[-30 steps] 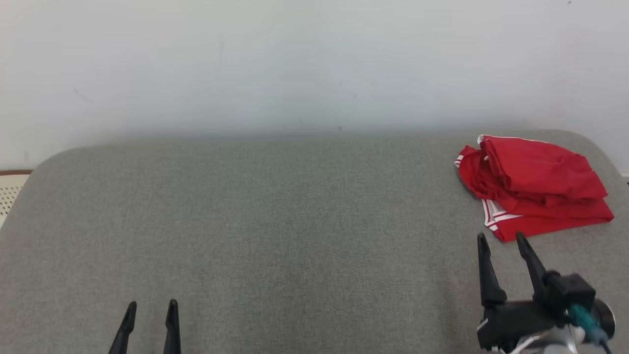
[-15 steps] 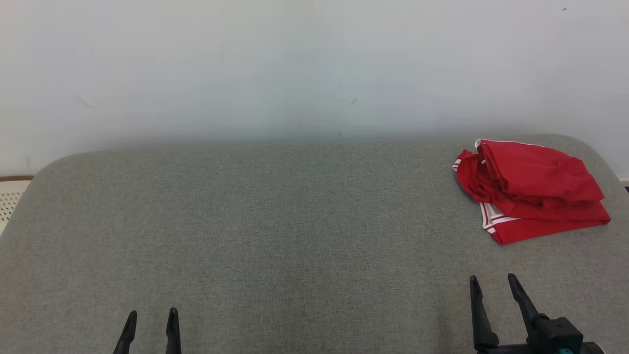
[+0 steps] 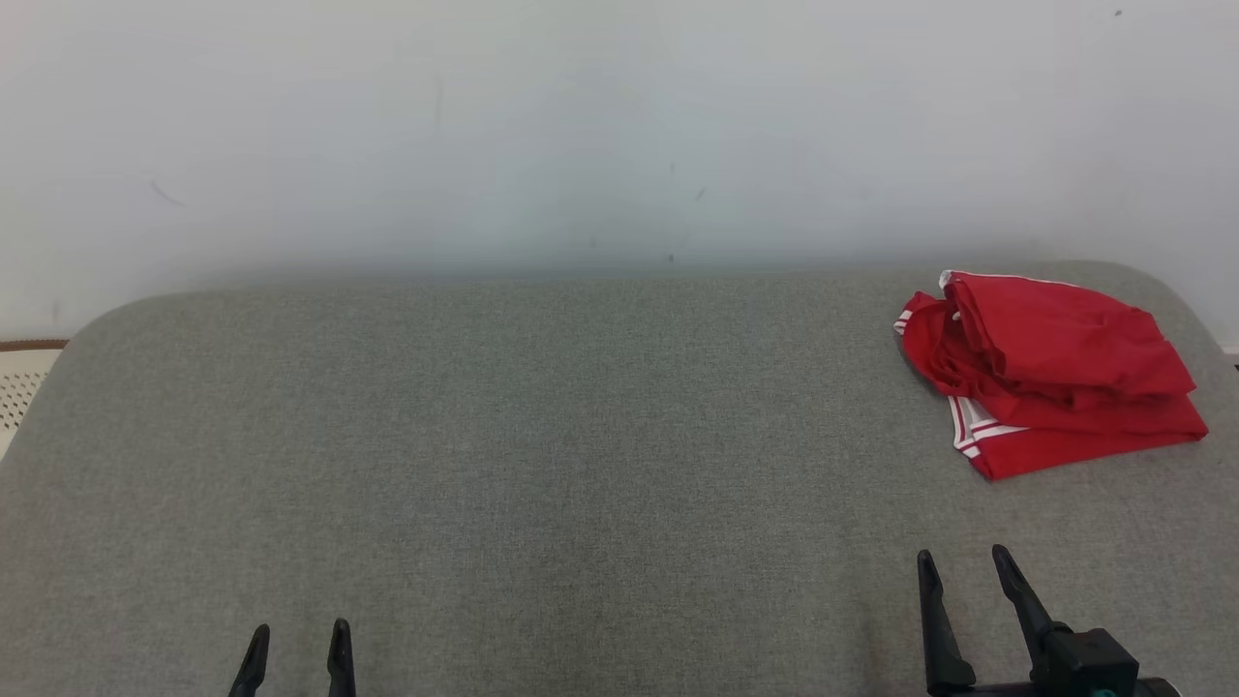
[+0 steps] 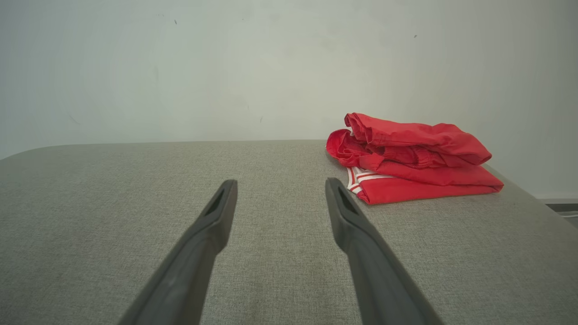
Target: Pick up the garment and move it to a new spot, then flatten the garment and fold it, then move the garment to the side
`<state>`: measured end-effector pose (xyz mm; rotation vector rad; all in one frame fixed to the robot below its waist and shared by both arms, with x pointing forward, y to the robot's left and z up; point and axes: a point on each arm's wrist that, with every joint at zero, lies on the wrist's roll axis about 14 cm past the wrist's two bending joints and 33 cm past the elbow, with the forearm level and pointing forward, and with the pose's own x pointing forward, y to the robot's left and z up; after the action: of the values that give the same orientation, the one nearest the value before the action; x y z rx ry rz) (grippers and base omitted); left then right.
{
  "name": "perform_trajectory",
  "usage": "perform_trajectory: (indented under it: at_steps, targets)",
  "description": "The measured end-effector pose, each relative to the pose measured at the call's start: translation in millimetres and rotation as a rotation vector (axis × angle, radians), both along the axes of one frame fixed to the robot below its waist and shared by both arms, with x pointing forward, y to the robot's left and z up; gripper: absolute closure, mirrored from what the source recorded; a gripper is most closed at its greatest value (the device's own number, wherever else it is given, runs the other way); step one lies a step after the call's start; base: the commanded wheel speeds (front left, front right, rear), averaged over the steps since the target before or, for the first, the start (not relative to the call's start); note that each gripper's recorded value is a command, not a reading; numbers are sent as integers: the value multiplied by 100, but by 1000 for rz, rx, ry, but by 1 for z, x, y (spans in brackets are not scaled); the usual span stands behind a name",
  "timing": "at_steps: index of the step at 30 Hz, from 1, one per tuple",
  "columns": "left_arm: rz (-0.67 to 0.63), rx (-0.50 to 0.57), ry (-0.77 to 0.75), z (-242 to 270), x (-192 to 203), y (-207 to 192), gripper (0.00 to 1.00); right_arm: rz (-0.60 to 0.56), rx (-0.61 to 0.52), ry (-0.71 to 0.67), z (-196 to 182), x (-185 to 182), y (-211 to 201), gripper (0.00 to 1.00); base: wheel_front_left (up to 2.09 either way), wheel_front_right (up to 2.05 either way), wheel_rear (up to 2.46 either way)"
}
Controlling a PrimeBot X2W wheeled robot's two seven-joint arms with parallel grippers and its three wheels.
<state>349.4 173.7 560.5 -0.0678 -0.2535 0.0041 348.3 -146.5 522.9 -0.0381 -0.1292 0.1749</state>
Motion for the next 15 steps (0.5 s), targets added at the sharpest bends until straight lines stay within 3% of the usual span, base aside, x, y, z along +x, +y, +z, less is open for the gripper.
perform_trajectory:
  at_steps: [15]
  targets:
    - [9,-2,6,-2,0,2,0,-3,-5,8,-2,1,-1,0,0,0,0]
